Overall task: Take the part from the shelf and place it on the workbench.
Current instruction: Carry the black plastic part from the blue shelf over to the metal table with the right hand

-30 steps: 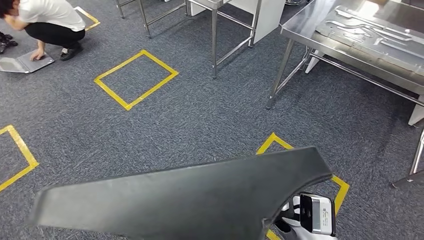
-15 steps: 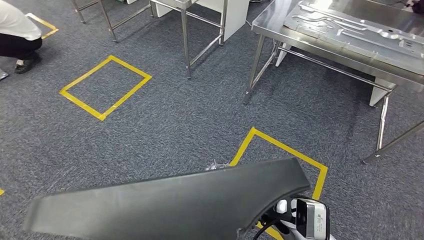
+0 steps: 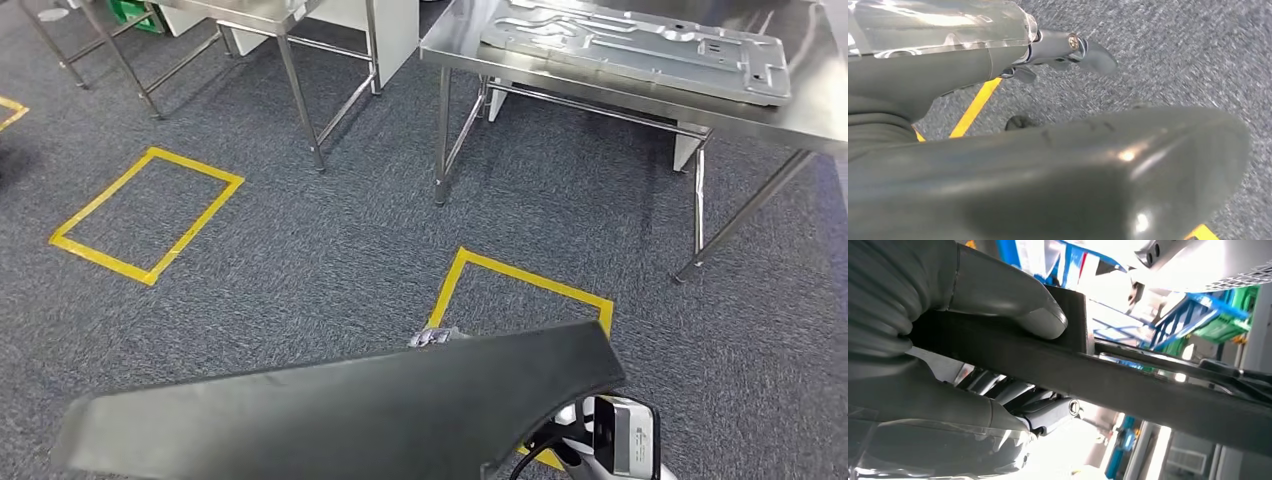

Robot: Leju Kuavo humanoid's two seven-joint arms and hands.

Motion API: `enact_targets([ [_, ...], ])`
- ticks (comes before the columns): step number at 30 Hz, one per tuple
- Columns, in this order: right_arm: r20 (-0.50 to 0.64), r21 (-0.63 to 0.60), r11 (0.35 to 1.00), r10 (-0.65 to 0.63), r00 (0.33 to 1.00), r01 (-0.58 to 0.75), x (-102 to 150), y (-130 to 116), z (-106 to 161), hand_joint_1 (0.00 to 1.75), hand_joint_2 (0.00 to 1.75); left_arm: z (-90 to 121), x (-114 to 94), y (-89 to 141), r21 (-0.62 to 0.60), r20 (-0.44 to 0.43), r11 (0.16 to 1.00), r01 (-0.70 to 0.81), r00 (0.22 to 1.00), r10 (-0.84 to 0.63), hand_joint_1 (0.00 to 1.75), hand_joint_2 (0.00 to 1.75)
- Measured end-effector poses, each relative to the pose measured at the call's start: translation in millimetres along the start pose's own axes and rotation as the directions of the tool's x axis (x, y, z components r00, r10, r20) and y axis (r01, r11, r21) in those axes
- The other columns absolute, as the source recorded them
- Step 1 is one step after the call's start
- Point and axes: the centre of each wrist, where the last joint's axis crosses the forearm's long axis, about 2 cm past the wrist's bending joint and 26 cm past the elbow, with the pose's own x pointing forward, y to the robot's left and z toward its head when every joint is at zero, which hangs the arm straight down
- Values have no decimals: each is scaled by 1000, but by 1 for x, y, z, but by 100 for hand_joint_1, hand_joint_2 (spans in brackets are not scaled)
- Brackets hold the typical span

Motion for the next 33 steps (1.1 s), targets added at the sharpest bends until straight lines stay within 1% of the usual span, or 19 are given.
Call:
enact_targets([
  [7,-14,-7,1000,-1,1000,1,-2,2,6,175,175,1,-2,1,-1,-3,1000,3,1000,-3,0,0],
  [19,-35,-23,1000,14,999,-15,-6,3,14,175,175,1,-1,-2,-11,17,1000,-5,1000,5,0,0],
  [28,-24,-22,1000,14,1000,-15,-6,2,13,175,175,0,1,-5,-26,31,1000,-18,999,19,0,0],
  [33,-26,-22,1000,7,1000,-8,-7,4,14,175,175,1,-3,-2,-23,27,1000,-19,999,20,0,0],
])
